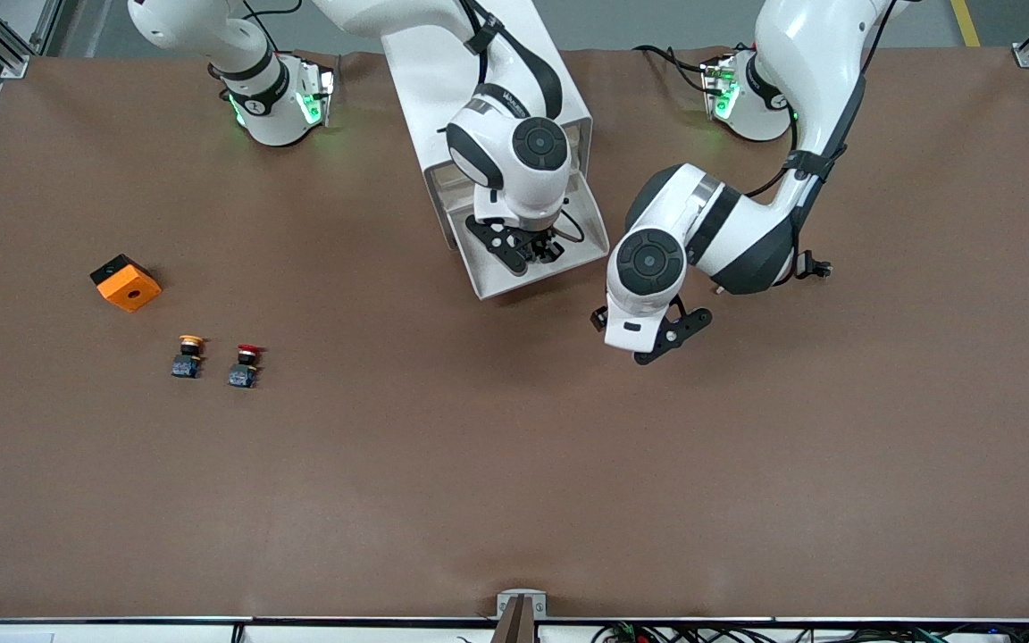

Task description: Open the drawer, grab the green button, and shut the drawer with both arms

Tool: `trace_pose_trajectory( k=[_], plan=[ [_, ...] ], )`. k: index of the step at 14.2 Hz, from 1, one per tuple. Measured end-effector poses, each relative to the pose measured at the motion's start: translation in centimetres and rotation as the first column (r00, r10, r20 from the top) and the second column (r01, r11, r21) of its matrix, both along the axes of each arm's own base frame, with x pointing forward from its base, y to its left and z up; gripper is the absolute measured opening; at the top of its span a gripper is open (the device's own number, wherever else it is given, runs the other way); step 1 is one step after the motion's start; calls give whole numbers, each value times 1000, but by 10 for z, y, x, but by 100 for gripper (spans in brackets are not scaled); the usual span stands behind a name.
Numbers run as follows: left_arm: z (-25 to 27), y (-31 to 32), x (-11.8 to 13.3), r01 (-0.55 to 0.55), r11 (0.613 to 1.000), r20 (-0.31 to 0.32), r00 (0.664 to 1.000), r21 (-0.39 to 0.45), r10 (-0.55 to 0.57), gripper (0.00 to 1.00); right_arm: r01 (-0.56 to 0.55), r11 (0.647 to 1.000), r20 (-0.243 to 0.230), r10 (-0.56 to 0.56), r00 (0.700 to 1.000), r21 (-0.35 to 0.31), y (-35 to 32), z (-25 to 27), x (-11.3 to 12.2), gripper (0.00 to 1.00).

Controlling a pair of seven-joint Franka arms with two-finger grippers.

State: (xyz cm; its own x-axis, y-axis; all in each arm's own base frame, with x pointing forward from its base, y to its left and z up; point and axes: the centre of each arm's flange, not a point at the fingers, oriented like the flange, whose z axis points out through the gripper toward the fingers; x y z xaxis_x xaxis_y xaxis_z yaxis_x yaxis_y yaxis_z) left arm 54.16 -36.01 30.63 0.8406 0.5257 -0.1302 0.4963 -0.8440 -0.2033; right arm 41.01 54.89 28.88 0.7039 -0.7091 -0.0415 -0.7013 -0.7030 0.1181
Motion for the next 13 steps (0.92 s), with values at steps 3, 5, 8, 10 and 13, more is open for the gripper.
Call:
trace_pose_trajectory(
  k=[3, 5, 8, 10, 13],
  plan=[
    [-23, 0, -8, 18, 999, 39, 999, -33, -17, 100, 7, 999, -43, -8, 999, -35, -16, 30, 24, 41],
    [-41, 0, -16, 44, 998, 58, 998, -53, -40, 100, -30, 998, -92, 26, 995, -46, -38, 55, 42, 41],
    [-57, -5, -29, 76, 994, 86, 994, -81, -69, 100, -126, 992, -170, 120, 978, -24, -92, 94, 75, 41],
    [-66, -20, -43, 108, 990, 90, 991, -88, -100, 100, -190, 982, -205, 189, 960, 11, -135, 119, 97, 41],
    [-82, -43, -63, 153, 984, 86, 986, -96, -145, 100, -280, 957, -234, 289, 928, 73, -195, 140, 127, 41]
  ],
)
